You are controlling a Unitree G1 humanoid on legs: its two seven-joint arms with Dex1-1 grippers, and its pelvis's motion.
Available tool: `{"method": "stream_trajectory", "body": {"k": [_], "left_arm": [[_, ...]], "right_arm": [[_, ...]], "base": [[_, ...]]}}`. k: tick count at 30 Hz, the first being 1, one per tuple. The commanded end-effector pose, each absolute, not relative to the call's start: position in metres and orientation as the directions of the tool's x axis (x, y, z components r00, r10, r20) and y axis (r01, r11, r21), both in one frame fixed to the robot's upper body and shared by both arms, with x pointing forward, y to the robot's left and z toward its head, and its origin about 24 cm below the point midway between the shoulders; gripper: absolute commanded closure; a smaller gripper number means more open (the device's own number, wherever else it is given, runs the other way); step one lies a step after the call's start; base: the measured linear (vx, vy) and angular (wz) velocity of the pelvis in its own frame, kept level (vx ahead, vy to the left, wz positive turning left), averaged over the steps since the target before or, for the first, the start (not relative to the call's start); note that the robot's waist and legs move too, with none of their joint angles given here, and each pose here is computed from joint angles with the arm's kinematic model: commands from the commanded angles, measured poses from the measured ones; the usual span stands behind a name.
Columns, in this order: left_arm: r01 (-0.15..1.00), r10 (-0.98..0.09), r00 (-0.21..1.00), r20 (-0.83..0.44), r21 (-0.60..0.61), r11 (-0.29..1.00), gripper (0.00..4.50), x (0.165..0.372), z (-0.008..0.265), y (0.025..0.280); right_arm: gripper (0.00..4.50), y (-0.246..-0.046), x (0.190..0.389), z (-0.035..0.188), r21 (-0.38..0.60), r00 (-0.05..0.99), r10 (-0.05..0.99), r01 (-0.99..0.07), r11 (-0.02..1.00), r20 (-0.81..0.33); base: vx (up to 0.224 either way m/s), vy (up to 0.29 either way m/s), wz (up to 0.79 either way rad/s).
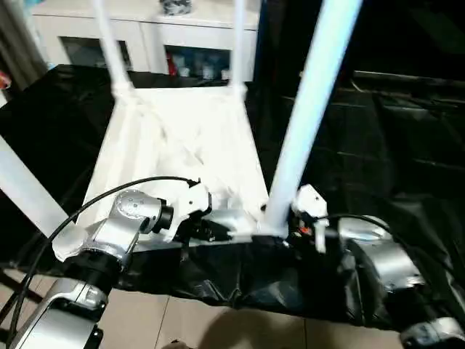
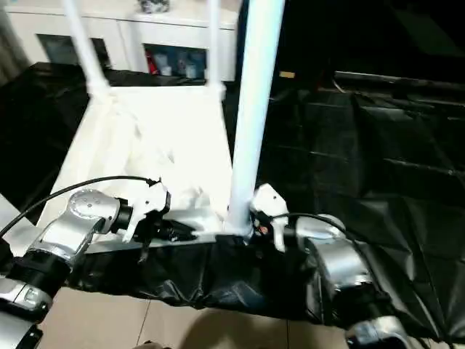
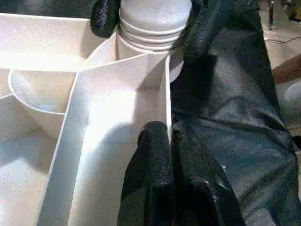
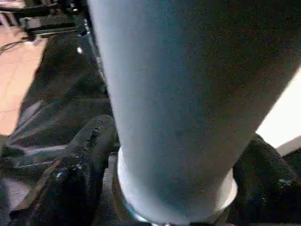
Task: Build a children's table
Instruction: Rotate leg to tighten
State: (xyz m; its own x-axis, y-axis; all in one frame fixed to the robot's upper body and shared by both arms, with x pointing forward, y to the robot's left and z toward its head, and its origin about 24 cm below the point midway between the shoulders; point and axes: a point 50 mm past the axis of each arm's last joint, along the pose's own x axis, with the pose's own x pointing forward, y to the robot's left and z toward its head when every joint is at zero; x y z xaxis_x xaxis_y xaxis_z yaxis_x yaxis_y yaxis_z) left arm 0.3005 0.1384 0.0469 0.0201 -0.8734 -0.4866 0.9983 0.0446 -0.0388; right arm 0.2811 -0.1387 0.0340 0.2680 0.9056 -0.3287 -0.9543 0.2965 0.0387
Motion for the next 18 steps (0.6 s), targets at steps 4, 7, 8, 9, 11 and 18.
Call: {"method": "stream_trajectory", "body": {"k": [4, 7, 8, 9, 11, 18], "left_arm": [[1.0, -0.911, 0.005, -0.412, -0.008, 0.009, 4.5, 0.301, 0.058, 0.126], [1.0, -0.915, 0.019, -0.403, -0.005, 0.023, 4.5, 0.302, 0.057, 0.124], [0.999, -0.917, 0.039, -0.398, 0.004, 0.04, 4.5, 0.303, 0.057, 0.122], [0.998, -0.918, 0.054, -0.393, 0.011, 0.054, 4.5, 0.304, 0.057, 0.121], [0.996, -0.92, 0.093, -0.38, 0.026, 0.09, 4.5, 0.307, 0.057, 0.116], [0.98, -0.914, 0.197, -0.355, 0.068, 0.185, 4.5, 0.312, 0.055, 0.091]], "right_arm": [[1.49, -0.129, 0.271, 0.022, 0.082, 0.195, 0.912, -0.968, 0.239, -0.36], [1.71, -0.128, 0.271, 0.02, 0.087, 0.214, 0.91, -0.962, 0.26, -0.355], [1.74, -0.127, 0.271, 0.019, 0.089, 0.232, 0.908, -0.956, 0.279, -0.349], [1.76, -0.127, 0.271, 0.019, 0.092, 0.242, 0.907, -0.953, 0.289, -0.345], [1.78, -0.125, 0.273, 0.016, 0.087, 0.308, 0.892, -0.931, 0.354, -0.331], [1.79, -0.115, 0.285, 0.005, 0.073, 0.601, 0.747, -0.763, 0.642, -0.284]], "base": [[0.0, 0.0, 0.0], [0.0, 0.0, 0.0], [0.0, 0.0, 0.0], [0.0, 0.0, 0.0], [0.0, 0.0, 0.0], [0.0, 0.0, 0.0]]}}
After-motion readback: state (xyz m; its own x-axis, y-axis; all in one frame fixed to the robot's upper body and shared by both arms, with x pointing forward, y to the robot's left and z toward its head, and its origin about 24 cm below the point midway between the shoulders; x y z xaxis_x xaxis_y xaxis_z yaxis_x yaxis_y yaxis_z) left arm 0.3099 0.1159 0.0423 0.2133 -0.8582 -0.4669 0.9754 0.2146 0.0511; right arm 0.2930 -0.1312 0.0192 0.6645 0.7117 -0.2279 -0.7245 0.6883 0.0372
